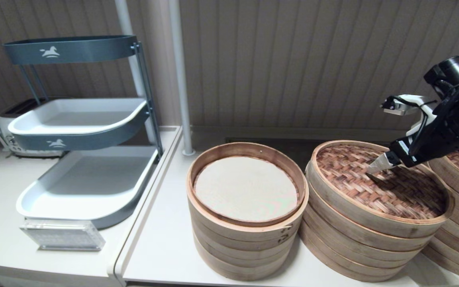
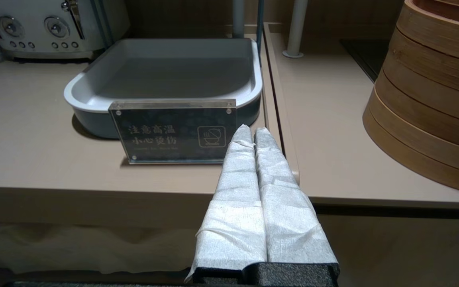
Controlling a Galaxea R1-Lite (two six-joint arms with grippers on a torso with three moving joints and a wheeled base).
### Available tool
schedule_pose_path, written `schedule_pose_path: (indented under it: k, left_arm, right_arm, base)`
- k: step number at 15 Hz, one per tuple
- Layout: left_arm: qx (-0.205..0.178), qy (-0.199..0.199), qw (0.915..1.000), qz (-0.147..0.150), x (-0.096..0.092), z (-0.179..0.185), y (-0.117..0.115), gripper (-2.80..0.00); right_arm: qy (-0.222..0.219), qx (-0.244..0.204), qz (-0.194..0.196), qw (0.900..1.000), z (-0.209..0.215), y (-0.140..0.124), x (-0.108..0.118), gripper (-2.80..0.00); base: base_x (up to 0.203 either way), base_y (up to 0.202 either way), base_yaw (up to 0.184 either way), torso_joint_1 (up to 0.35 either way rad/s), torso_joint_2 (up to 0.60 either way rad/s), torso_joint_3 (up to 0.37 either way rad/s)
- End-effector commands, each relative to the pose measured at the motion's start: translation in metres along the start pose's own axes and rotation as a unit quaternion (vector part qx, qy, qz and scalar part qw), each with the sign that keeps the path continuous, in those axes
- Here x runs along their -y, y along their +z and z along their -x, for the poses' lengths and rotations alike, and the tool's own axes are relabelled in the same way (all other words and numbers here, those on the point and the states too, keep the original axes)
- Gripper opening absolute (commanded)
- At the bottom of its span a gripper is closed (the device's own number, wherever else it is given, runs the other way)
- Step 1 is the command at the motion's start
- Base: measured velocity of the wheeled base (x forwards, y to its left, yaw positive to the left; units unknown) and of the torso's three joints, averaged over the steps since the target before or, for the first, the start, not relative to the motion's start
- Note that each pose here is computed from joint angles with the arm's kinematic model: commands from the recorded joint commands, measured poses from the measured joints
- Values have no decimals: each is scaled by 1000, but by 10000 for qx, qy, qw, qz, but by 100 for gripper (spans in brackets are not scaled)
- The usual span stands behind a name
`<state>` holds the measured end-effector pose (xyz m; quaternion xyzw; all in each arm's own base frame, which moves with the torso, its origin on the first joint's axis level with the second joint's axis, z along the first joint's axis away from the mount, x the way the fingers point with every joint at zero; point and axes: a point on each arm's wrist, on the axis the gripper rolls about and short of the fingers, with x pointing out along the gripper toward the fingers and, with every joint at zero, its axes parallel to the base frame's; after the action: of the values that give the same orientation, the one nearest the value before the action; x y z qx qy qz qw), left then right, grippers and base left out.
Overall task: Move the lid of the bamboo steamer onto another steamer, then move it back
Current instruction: Pick up the steamer
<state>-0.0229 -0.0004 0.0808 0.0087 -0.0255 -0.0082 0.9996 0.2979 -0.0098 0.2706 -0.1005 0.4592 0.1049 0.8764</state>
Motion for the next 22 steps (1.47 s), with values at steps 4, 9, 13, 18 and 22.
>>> schedule_pose_path:
  k: [4,9,13,18,22]
  left_arm:
    - [-132,-3,9999,3,0,-2,-8,-280]
    - [-132,-3,9999,-5,0,-2,-8,-280]
    - [-132,-3,9999,-5,0,-2,-8,-280]
    - [-132,-3,9999,-3,0,-2,-8,-280]
    - [-132,-3,9999,-5,0,-2,-8,-280]
  right_arm:
    - [48,-79,40,9999,-11,5,0,0]
    - [84,-73,92,9999,-15,10,-3,0]
    - [117,-145,94,9998,-19,9,-5,0]
    - [134,-151,119,9997,-19,9,-6,0]
    - [144,-158,110,9997,-19,9,-7,-280]
  base:
    - [0,0,0,0,0,0]
    - [0,0,0,0,0,0]
    - [0,0,0,0,0,0]
    - [0,0,0,0,0,0]
    - [0,0,0,0,0,0]
